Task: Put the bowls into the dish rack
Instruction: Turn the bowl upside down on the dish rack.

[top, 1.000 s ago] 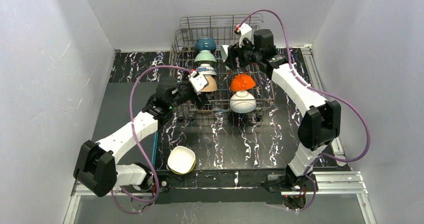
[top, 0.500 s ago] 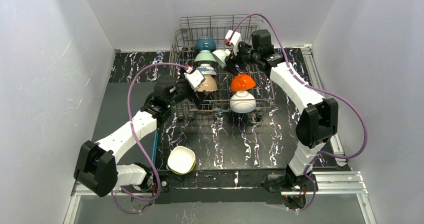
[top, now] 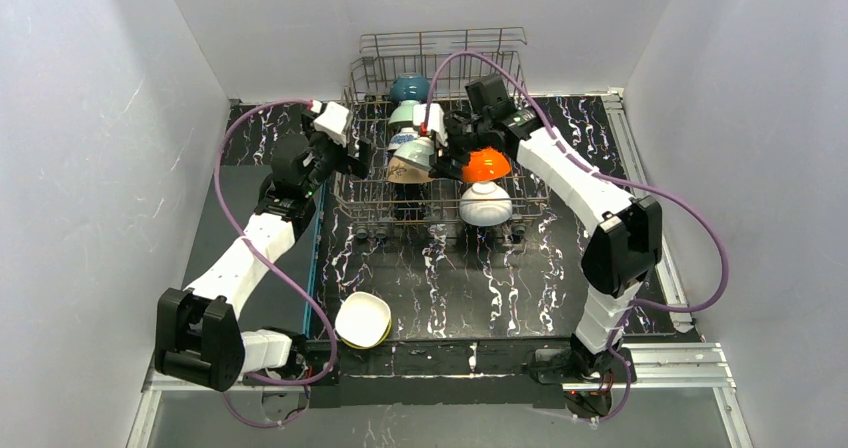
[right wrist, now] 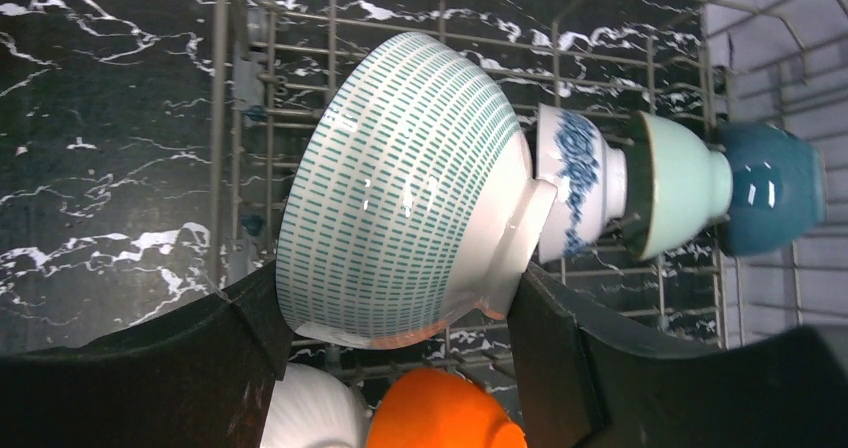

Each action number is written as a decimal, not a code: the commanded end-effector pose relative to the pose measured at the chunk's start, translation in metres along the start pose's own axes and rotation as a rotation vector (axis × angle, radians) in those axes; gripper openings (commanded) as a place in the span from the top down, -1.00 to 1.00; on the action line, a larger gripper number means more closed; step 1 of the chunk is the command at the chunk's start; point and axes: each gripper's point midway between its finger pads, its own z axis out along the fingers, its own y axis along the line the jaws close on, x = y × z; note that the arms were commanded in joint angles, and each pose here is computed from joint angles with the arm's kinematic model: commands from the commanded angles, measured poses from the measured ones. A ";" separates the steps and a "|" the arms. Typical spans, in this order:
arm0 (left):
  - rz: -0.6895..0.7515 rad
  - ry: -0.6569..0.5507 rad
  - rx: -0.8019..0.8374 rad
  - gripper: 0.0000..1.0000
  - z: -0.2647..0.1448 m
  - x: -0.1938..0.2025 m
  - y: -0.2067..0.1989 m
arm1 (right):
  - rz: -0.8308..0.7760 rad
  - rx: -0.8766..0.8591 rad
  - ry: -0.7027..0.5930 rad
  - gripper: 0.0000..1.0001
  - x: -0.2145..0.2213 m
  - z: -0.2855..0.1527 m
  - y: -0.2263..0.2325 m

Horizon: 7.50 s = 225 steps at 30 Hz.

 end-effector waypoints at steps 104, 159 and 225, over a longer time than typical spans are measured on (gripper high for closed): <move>-0.012 -0.033 -0.129 -0.96 -0.005 -0.007 0.035 | -0.205 0.059 -0.105 0.97 -0.071 -0.002 -0.001; -0.025 -0.016 -0.128 -0.96 0.000 0.004 0.035 | -0.467 0.103 -0.054 0.97 0.107 -0.082 -0.135; -0.036 -0.026 -0.090 -0.96 0.002 0.003 0.028 | -0.520 0.246 0.321 -0.97 0.124 -0.087 -0.134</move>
